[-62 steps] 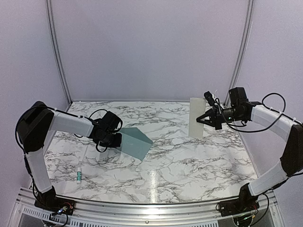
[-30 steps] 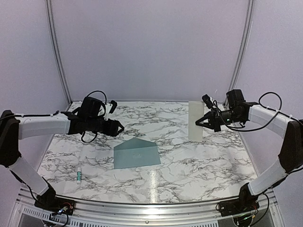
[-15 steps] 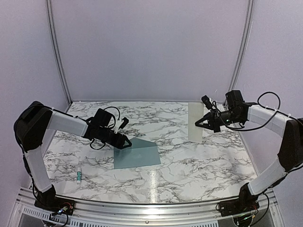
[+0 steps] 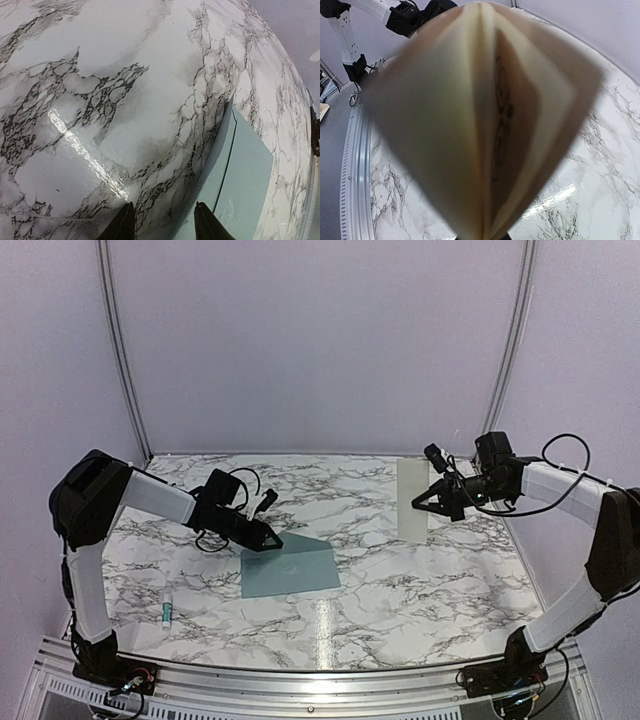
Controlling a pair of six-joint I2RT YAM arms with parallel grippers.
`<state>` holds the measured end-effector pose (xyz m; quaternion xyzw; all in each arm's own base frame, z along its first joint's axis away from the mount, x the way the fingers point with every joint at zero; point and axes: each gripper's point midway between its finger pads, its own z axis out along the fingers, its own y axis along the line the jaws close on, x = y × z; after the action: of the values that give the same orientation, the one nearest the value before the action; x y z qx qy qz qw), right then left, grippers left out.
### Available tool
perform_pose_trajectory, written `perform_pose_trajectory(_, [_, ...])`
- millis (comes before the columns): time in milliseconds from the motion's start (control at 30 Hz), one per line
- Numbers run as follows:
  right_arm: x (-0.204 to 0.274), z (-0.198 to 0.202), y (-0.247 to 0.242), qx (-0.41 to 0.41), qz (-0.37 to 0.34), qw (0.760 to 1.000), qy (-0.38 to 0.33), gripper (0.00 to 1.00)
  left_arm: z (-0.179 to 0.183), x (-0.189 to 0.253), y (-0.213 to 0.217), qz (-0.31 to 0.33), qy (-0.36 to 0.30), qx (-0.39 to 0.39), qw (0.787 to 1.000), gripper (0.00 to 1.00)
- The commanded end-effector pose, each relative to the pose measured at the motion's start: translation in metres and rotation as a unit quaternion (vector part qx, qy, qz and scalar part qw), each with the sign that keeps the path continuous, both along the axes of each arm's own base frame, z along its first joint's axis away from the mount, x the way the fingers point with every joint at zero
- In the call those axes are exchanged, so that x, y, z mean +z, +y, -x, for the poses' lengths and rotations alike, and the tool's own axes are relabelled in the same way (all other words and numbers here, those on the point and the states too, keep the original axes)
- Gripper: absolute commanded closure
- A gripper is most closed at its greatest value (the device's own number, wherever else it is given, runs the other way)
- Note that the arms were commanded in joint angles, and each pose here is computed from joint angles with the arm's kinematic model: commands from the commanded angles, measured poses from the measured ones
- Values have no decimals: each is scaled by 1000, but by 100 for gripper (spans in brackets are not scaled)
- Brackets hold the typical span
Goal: Place the letter into the envelope and seal it
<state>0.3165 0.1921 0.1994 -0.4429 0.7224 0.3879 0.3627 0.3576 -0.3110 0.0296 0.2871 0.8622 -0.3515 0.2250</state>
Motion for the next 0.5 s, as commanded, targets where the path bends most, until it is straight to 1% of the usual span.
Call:
perform_pose_trajectory(0, [6,-4,-1,1,2,1000,-10,100,3,1,-9,27,14,-28,999,62])
perform_pose_trajectory(233, [3,-4,-1,1,4,1000,-5,100,9,1,-14,46,29,-46,997,79])
perform_pose_trajectory(267, [3,-5,-1,1,4,1000,-6,100,9,3,-15,48,29,-48,997,82])
perform_pose_trajectory(400, [3,-4,-1,2,3,1000,-6,100,8,25,-20,68,17,-51,996,94])
perform_pose_trajectory(467, [4,-4,0,3,2,1000,-6,100,9,43,-23,76,0,-53,996,98])
